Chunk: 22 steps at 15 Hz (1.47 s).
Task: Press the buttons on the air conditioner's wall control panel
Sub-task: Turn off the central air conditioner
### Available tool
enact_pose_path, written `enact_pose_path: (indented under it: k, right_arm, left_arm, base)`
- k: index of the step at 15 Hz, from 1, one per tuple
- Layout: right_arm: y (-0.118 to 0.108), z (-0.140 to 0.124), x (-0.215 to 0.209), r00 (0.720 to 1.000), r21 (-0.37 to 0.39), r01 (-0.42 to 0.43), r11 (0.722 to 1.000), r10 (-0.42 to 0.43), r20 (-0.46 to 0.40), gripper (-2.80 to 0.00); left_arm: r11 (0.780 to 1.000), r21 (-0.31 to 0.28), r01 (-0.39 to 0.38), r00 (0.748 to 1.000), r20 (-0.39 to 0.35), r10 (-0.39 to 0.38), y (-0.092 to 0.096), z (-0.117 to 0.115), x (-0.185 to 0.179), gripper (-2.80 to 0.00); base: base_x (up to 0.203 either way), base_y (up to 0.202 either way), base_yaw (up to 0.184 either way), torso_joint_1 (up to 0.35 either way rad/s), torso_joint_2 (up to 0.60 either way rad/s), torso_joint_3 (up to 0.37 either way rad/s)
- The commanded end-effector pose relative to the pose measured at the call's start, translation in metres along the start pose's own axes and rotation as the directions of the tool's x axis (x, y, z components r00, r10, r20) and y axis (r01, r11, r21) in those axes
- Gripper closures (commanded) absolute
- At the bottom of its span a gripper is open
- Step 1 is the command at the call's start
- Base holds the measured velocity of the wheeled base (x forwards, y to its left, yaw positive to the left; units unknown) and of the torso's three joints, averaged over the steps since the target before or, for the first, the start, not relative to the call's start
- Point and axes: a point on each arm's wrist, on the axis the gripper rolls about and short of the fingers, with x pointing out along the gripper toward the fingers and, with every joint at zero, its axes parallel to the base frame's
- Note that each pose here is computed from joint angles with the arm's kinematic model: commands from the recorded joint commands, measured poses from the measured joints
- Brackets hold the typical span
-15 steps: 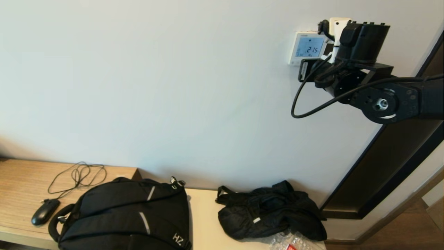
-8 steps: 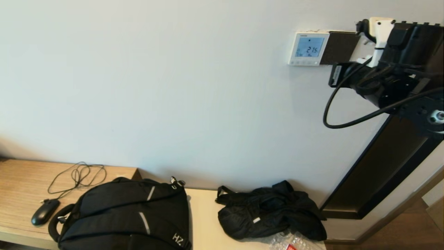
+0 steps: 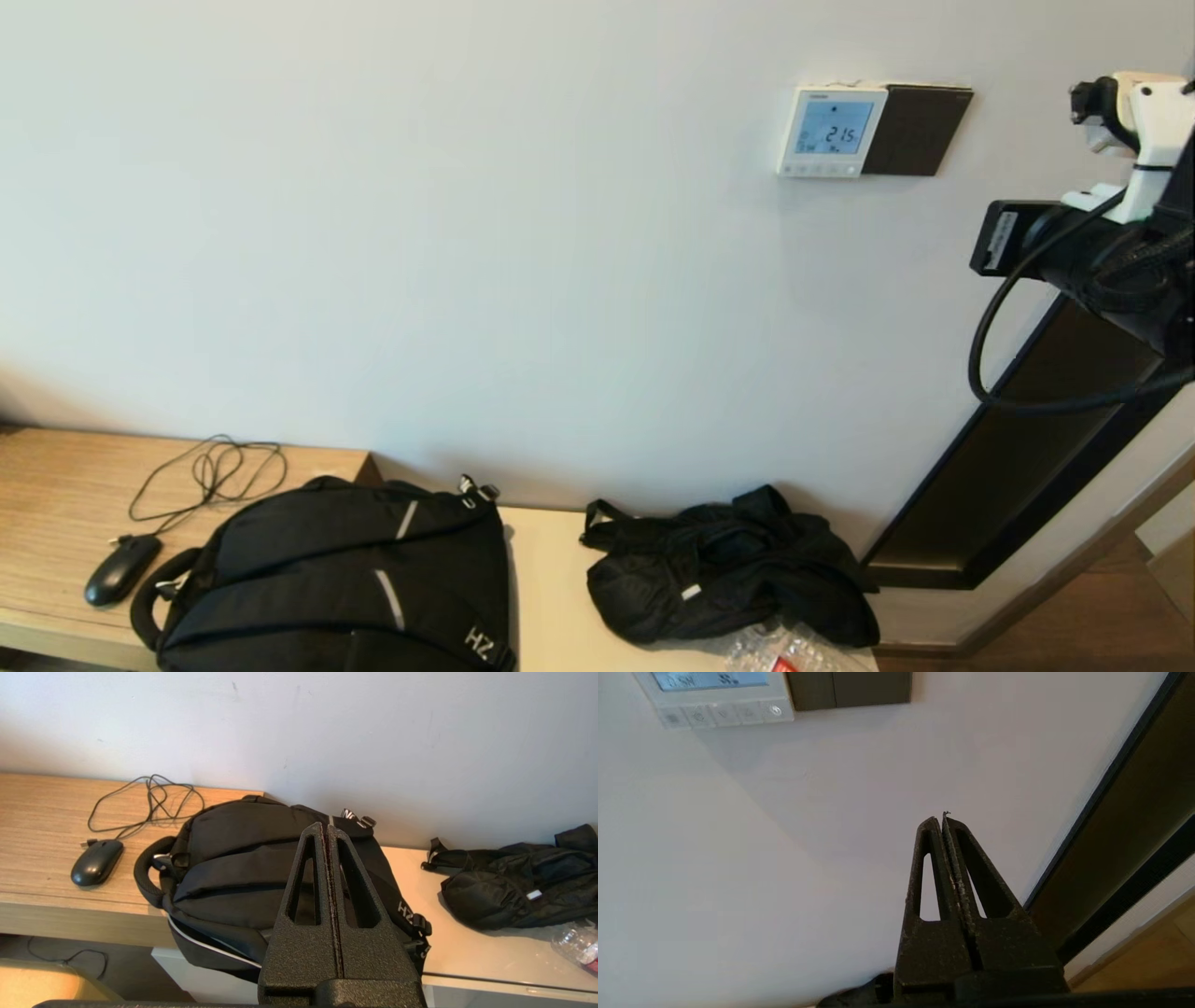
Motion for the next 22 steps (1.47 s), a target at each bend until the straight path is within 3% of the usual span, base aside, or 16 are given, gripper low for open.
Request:
enact_pose_path:
  k: [1,6,10,13,16,22]
  right_arm:
    - [-0.018,-0.002,-0.016,1.0,0.004,0.002,1.0,-0.002,0.004,0.0]
    - [-0.051,-0.014,-0.058,0.996,-0.003,-0.089,0.996,0.089,-0.012,0.0]
    - [-0.066,-0.034,-0.109,0.981,0.014,-0.173,0.985,0.174,-0.084,0.0]
    - [-0.075,-0.059,-0.151,0.97,0.025,-0.21,0.977,0.212,-0.122,0.0]
    - [-0.082,-0.105,-0.19,0.955,0.024,-0.227,0.973,0.228,-0.19,0.0]
    - [-0.093,-0.16,-0.246,0.945,0.032,-0.27,0.962,0.271,-0.184,0.0]
  left_arm:
    - [1.0,-0.001,0.0,1.0,-0.001,0.0,0.0,0.0,0.0,0.0]
    - [1.0,-0.001,0.0,1.0,-0.001,0.0,0.0,0.0,0.0,0.0]
    - [1.0,0.001,0.0,1.0,0.0,0.0,0.0,0.0,0.0,0.0]
    - [1.0,0.0,0.0,1.0,0.0,0.0,0.0,0.0,0.0,0.0]
    - [1.0,0.001,0.0,1.0,0.0,0.0,0.0,0.0,0.0,0.0]
    - [1.0,0.0,0.0,1.0,0.0,0.0,0.0,0.0,0.0,0.0]
  base:
    - [0.0,0.0,0.0,0.0,0.0,0.0]
    - [0.0,0.0,0.0,0.0,0.0,0.0]
    - [0.0,0.0,0.0,0.0,0.0,0.0]
    - [0.0,0.0,0.0,0.0,0.0,0.0]
    - [0.0,0.0,0.0,0.0,0.0,0.0]
    - [0.0,0.0,0.0,0.0,0.0,0.0]
